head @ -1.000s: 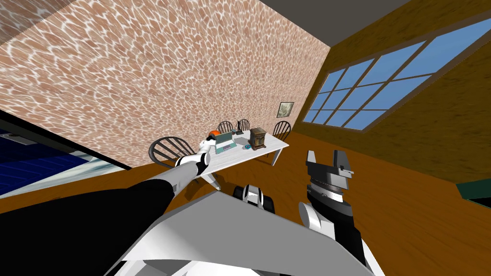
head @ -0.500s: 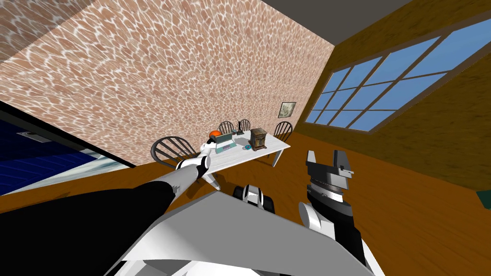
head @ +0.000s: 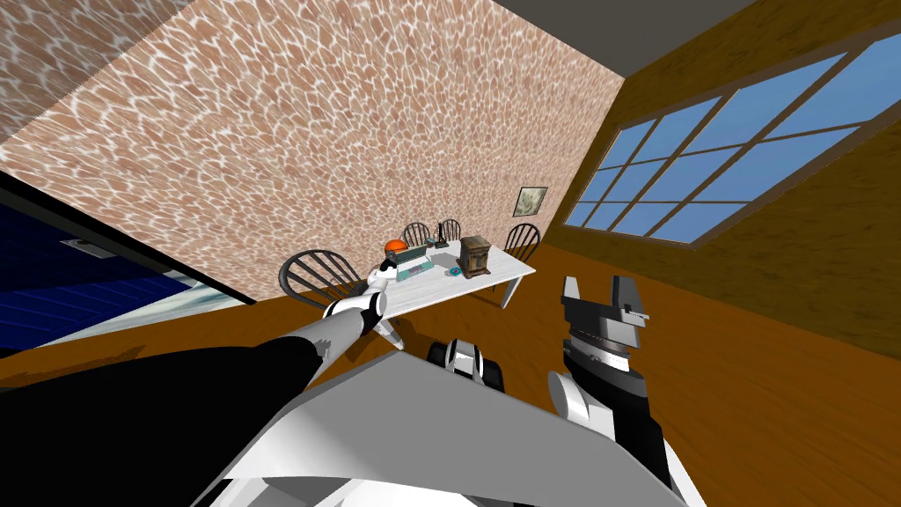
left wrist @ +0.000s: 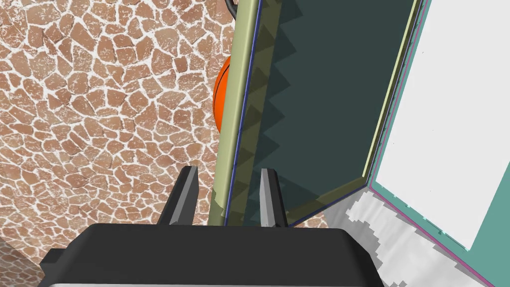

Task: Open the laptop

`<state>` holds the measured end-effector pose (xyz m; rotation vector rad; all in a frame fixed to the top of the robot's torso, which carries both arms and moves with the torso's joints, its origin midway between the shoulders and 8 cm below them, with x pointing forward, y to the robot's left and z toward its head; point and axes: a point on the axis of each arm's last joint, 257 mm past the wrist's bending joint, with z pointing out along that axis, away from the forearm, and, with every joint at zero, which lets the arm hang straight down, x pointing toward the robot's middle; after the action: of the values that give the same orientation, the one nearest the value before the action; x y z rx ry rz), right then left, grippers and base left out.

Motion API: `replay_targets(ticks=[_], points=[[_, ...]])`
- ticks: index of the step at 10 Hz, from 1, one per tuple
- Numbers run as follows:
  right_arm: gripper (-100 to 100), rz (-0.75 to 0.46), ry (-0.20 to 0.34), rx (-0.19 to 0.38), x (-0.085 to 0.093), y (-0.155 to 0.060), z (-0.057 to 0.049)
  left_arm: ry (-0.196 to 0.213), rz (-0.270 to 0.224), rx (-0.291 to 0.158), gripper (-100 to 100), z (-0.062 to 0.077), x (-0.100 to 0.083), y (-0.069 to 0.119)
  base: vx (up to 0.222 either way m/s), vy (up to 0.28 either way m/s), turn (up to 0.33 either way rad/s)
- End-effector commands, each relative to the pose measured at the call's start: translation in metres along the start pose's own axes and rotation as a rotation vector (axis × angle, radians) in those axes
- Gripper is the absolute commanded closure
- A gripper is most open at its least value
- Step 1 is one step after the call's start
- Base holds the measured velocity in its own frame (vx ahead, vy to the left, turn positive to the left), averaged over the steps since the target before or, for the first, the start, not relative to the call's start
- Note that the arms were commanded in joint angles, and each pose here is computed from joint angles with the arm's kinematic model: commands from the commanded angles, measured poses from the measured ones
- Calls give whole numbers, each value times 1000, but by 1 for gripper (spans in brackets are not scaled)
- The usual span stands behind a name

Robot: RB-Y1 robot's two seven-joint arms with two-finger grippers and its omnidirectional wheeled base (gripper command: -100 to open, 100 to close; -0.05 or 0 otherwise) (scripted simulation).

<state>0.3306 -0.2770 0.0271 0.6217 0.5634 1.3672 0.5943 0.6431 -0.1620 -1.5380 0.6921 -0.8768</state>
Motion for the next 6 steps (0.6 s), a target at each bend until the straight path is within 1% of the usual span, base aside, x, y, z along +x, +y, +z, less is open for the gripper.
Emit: replay_targets(ticks=[1, 2, 3, 4, 5, 6], points=[[0, 0, 0, 0, 0, 0, 0, 17, -2, 39, 100, -9, -1, 7, 29, -13, 43], [0, 0, 0, 0, 0, 0, 0, 27, -2, 62, 100, -10, 2, 1, 28, -23, 52], [0, 0, 0, 0, 0, 0, 0, 29, -2, 66, 100, -10, 2, 0, 12, -13, 14], [0, 0, 0, 0, 0, 0, 0, 35, -4, 80, 100, -19, -1, 11, 32, -16, 46], [0, 0, 0, 0, 0, 0, 0, 44, -4, 101, 100, -19, 1, 5, 29, -22, 43], [0, 0, 0, 0, 0, 0, 0, 43, -6, 103, 100, -29, -4, 19, 35, -22, 68]])
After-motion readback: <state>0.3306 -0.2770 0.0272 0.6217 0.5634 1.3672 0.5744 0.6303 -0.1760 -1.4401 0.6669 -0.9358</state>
